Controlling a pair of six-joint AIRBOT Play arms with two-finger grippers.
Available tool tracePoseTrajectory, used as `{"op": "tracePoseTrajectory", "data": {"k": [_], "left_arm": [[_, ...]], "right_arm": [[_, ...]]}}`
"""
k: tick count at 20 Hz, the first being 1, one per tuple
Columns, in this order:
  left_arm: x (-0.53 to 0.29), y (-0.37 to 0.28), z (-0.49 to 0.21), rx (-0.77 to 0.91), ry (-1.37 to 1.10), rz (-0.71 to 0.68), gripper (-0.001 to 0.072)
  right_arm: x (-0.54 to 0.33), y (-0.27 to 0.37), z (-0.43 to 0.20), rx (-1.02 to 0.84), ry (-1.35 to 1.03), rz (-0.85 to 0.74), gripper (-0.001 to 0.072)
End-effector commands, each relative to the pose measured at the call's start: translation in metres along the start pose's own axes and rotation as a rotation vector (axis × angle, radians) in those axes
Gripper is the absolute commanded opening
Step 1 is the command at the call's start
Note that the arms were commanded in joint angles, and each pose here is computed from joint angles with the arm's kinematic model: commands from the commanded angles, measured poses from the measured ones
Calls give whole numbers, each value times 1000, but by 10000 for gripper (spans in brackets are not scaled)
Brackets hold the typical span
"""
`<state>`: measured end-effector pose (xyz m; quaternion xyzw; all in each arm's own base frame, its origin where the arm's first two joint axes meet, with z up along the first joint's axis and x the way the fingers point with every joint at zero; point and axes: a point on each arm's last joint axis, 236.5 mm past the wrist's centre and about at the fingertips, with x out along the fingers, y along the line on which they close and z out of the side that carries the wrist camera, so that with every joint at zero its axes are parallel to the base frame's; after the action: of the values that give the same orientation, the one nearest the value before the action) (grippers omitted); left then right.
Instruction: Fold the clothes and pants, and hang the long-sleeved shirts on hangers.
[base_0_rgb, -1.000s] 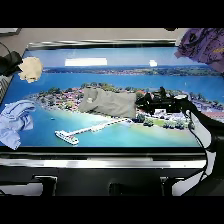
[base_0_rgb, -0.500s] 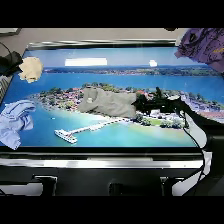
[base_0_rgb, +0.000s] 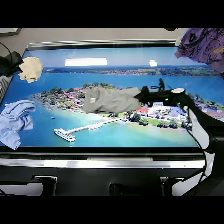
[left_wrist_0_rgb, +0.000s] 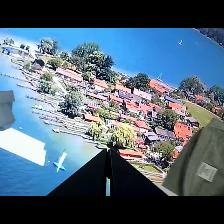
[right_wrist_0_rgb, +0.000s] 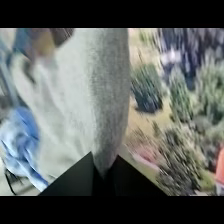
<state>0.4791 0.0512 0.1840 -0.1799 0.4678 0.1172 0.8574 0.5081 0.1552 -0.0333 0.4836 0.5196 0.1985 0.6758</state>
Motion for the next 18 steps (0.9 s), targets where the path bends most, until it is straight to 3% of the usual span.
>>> {"op": "tracePoseTrajectory", "data": {"k": [1, 10, 14, 18], "left_arm": [[0, 0, 0, 0, 1, 1, 19], [0, 0, 0, 0, 2, 1, 19], [0, 0, 0, -1, 1, 1, 19], [-1, 2, -5, -1, 19, 7, 19]], "right_arm": [[-61, 35, 70, 56, -159, 49, 31], [-279, 70, 205, 163, -663, 90, 31], [-386, 29, 226, 262, -875, 60, 31], [-453, -52, 201, 404, -932, -161, 30]]}}
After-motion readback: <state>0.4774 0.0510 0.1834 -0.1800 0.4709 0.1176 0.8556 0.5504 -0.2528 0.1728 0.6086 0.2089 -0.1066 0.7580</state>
